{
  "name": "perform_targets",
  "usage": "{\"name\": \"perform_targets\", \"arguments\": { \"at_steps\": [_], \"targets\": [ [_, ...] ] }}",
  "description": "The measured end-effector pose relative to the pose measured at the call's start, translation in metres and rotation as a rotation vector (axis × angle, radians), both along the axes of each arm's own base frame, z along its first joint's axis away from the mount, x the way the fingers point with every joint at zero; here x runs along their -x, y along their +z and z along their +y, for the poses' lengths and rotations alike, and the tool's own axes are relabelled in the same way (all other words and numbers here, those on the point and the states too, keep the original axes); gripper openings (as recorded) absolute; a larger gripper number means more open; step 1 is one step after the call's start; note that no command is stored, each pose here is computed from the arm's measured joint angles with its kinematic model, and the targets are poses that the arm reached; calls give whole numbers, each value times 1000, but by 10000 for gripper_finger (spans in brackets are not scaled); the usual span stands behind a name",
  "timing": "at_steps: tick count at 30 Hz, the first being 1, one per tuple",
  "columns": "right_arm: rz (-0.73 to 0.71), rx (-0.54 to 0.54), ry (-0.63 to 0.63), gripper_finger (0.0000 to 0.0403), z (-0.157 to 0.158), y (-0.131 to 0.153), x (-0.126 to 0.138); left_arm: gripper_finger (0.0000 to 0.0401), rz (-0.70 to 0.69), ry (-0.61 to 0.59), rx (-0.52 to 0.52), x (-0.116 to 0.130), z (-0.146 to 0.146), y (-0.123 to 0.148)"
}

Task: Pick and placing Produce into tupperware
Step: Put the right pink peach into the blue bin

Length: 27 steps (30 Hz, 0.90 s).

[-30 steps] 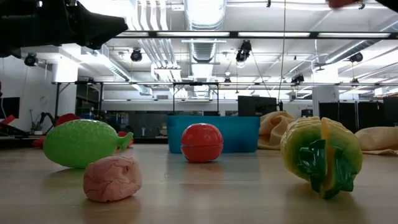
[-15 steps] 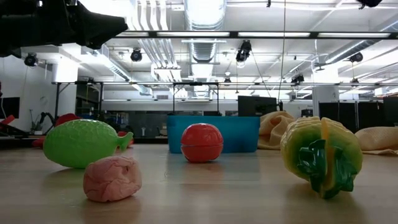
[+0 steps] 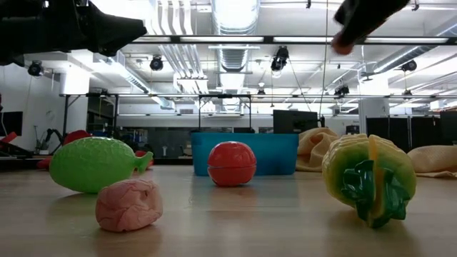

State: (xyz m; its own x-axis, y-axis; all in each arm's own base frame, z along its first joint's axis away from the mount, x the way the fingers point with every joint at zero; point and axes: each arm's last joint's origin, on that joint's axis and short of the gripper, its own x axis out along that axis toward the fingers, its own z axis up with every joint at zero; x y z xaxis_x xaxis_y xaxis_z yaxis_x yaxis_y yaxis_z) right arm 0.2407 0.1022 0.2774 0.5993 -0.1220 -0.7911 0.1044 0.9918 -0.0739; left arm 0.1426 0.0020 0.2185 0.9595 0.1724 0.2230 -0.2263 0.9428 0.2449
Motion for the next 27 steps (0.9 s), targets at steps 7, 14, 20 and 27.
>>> {"name": "perform_targets", "arguments": {
  "at_steps": [7,14,20,27],
  "targets": [
    [-57,62,0,54,-60,3,-27,190,0,0,0,0,0,0],
    [-77,32,-96,54,-126,-9,-50,190,0,1,0,0,0,0],
    [-4,-10,-157,54,-161,-44,-70,190,0,0,0,0,0,0],
    [71,-18,-162,54,-170,-75,-90,190,1,1,0,0,0,0]
  ]
}}
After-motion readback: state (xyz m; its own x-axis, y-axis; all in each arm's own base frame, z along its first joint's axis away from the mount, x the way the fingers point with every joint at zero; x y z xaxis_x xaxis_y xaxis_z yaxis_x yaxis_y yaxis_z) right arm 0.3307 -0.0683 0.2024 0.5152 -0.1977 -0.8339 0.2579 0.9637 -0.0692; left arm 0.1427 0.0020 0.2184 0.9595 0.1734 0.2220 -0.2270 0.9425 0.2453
